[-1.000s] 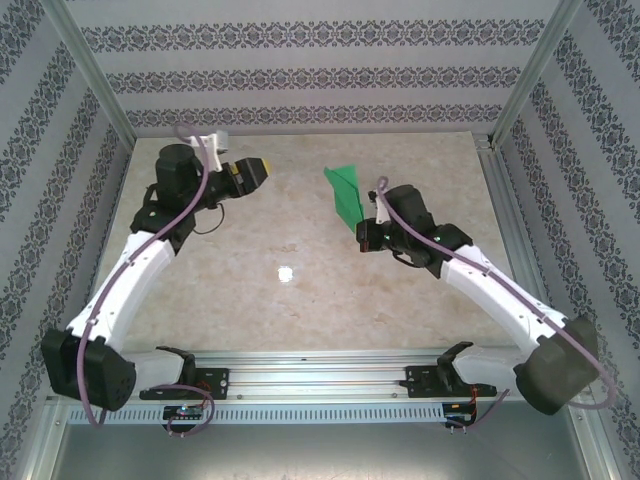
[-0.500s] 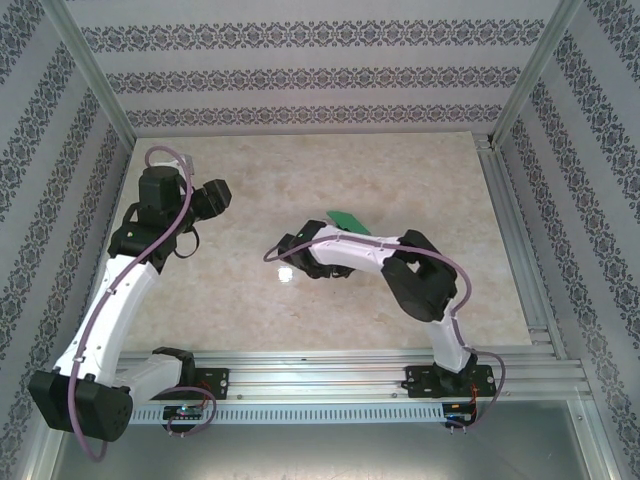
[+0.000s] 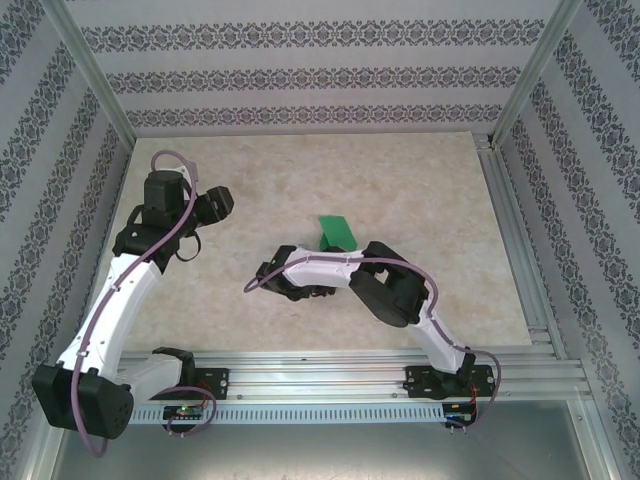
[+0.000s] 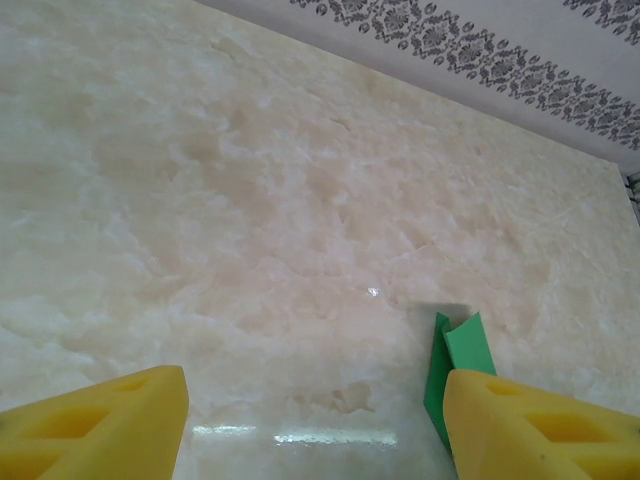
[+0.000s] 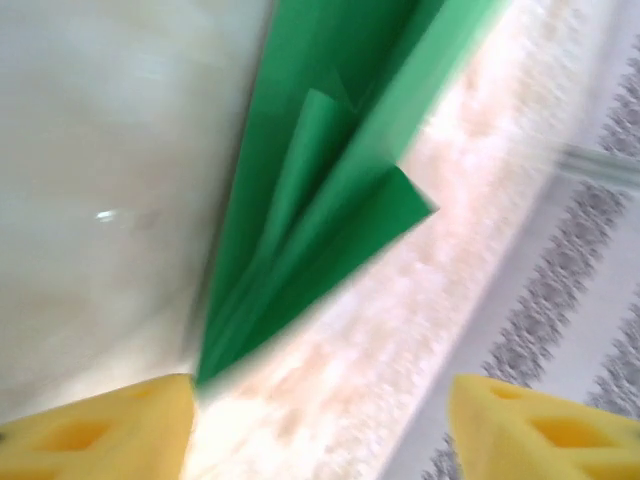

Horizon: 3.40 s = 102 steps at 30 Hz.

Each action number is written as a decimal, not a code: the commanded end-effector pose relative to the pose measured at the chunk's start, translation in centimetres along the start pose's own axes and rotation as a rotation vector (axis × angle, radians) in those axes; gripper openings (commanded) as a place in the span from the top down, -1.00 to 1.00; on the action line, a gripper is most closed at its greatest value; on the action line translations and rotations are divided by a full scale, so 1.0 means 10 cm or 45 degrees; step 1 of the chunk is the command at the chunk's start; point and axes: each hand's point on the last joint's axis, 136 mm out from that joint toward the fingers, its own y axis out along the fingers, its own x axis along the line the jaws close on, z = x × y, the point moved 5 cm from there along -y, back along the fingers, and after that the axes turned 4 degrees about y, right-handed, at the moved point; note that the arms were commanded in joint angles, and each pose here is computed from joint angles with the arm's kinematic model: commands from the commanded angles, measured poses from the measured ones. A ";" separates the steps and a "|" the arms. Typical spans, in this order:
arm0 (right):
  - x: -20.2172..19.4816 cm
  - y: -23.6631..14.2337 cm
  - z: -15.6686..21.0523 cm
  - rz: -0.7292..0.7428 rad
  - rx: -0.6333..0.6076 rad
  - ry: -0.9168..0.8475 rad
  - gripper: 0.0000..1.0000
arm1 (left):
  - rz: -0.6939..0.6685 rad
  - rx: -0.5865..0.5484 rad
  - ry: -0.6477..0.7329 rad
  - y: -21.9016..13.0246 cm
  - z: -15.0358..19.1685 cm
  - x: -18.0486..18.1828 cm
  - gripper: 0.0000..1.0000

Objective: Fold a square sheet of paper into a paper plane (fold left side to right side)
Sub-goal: Turn over the paper at the center of the table, then fold the wing for the fifth time at the center of the table.

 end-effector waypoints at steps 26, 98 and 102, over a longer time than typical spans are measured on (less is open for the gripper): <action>-1.39 0.64 0.75 -1.476 -0.756 1.718 -0.53 | 0.730 0.581 -0.059 1.91 1.47 -1.25 -0.27; -1.06 1.26 0.04 -2.043 -0.743 1.431 1.00 | 0.807 0.613 0.197 1.89 1.27 -1.03 0.23; -1.06 1.30 0.11 -1.953 -0.552 1.514 1.00 | 0.679 0.495 0.369 1.60 1.09 -0.94 -0.02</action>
